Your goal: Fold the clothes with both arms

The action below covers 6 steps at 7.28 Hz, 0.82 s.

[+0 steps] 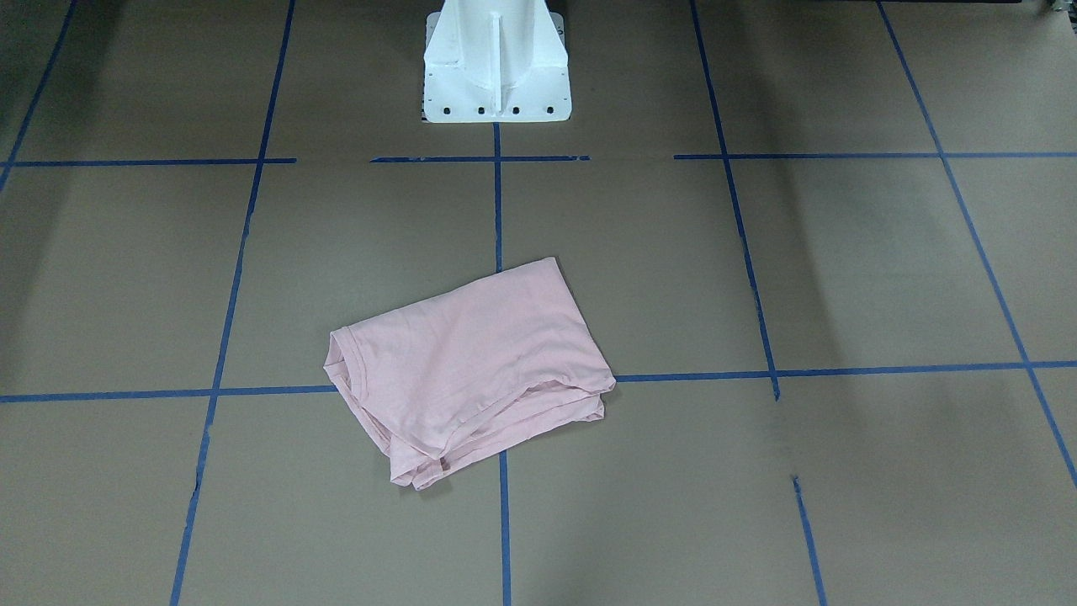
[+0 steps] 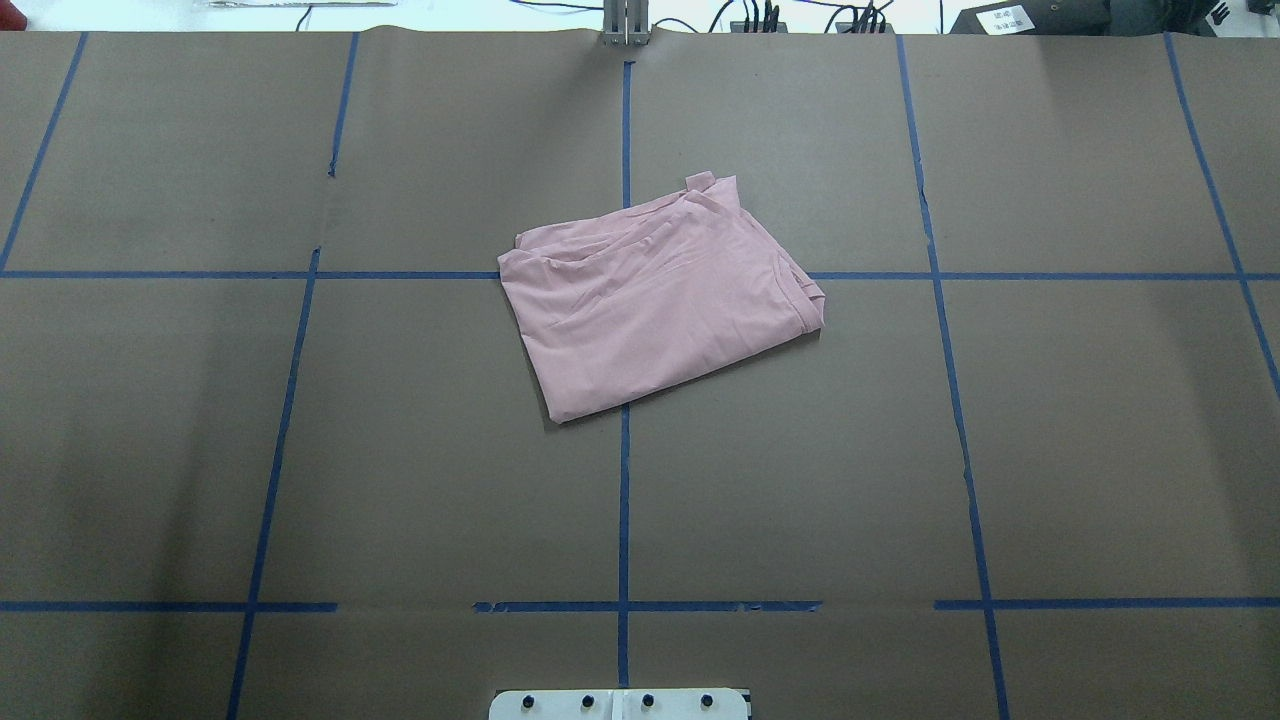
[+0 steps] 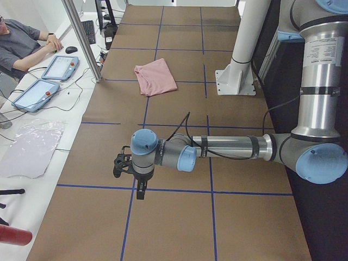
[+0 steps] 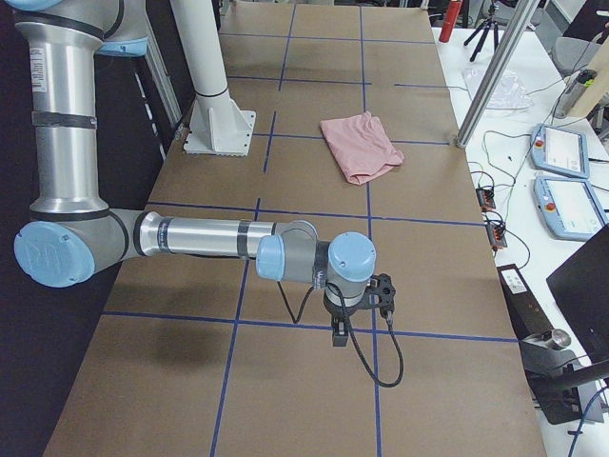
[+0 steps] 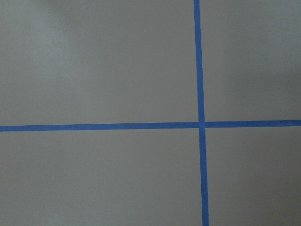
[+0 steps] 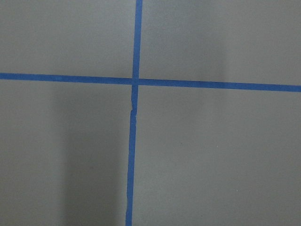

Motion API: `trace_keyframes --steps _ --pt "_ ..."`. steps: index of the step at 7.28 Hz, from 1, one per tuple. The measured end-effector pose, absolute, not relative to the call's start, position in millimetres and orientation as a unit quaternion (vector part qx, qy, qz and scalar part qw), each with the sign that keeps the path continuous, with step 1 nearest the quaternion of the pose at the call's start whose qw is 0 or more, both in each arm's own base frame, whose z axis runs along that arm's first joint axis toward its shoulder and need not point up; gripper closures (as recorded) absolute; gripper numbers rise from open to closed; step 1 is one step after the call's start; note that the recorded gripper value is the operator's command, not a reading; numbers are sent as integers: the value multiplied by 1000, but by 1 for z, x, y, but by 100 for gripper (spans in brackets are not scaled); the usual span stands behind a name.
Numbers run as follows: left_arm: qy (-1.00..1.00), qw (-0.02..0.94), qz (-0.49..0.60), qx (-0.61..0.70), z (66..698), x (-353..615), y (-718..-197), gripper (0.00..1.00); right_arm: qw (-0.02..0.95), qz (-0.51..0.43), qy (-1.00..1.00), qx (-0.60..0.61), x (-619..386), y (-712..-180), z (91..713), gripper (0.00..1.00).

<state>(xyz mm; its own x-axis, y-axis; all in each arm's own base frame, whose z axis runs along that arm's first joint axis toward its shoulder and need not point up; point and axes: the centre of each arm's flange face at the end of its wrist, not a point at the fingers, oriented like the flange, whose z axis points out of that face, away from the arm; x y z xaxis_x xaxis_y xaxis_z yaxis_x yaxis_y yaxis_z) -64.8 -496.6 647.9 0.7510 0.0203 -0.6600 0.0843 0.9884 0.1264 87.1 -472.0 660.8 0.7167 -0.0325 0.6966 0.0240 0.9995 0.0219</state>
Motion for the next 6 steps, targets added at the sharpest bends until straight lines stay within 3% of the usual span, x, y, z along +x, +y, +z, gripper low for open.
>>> trace_keyframes --steps 6 --pt "377 923 -13 72 648 -61 -495 0 925 -15 -380 4 86 -469 665 0"
